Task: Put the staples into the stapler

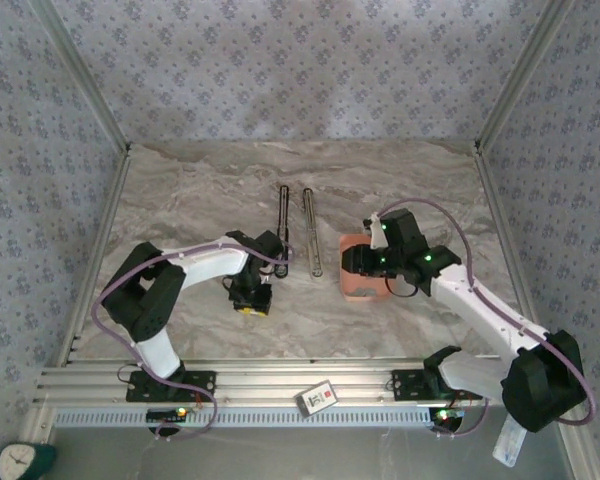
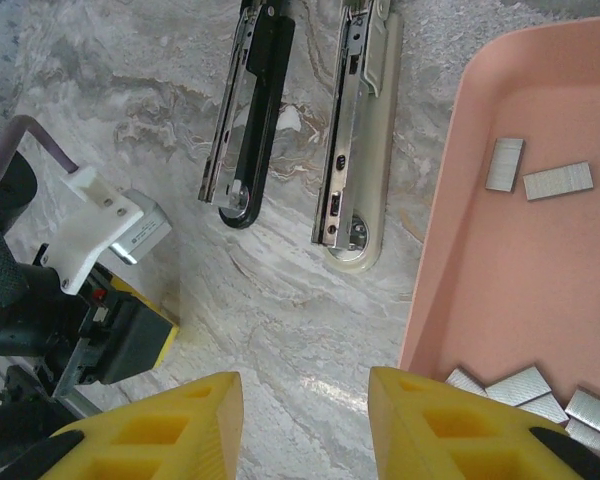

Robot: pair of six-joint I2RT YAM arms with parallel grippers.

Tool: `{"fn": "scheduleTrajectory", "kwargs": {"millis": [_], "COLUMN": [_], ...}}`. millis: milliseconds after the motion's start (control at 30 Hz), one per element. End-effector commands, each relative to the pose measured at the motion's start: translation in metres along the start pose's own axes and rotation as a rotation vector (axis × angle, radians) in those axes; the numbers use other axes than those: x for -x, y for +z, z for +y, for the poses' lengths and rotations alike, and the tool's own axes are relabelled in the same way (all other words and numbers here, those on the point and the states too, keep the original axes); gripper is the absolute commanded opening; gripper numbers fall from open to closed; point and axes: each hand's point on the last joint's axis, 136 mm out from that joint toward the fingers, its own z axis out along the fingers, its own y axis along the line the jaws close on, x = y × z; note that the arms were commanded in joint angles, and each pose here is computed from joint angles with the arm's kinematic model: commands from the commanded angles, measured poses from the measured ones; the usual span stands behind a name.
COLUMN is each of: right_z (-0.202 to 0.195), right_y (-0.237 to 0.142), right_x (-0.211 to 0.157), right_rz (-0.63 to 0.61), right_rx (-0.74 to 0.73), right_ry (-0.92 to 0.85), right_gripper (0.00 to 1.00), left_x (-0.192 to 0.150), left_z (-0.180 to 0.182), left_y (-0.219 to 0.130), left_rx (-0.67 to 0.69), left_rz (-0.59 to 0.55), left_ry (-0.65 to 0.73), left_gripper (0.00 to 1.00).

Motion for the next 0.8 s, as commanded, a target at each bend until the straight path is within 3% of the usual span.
{"fn": "scheduleTrajectory", "kwargs": {"millis": [0,267,367,467,567,767], "right_z": [0.003,0.015,0.022,0.029,0.044,0.072], "right_y": [-0.002,0.005,0.007,0.012,0.020,0.045], "right_x": [0.002,-0.005,-0.010,-0.016,-0.027,-0.048], "right_rz": [-0.018,0.031,0.062,0.107,0.175,0.293], "right_rx": [-0.020,-0.064,-0.084,-0.111,-0.114,-0.144], "right_ry": [-0.003,-0.102,-0.168,-0.244,-0.378,-0.615], "right_gripper": [0.39,0.38,0.38,0.39,0.42,0.43], "left_x": [0.001,0.014,0.020,0.029,0.042,0.063], "left_z": [0.006,0.004,0.003,0.011,0.033,0.081], "left_y": [0.011,-0.024,-0.051,-0.077,-0.094,-0.103], "left_rx": [0.039,0.042,0.006,-0.049,-0.111,-0.263], "left_rz": [0.001,-0.088,-0.159,-0.260,-0.357,-0.406], "left_ry": [-0.024,-0.014,-0.034,-0.080,-0.161,-0.367], "left_gripper": [0.42,0.55,0.60,0.71,0.80,0.89]}}
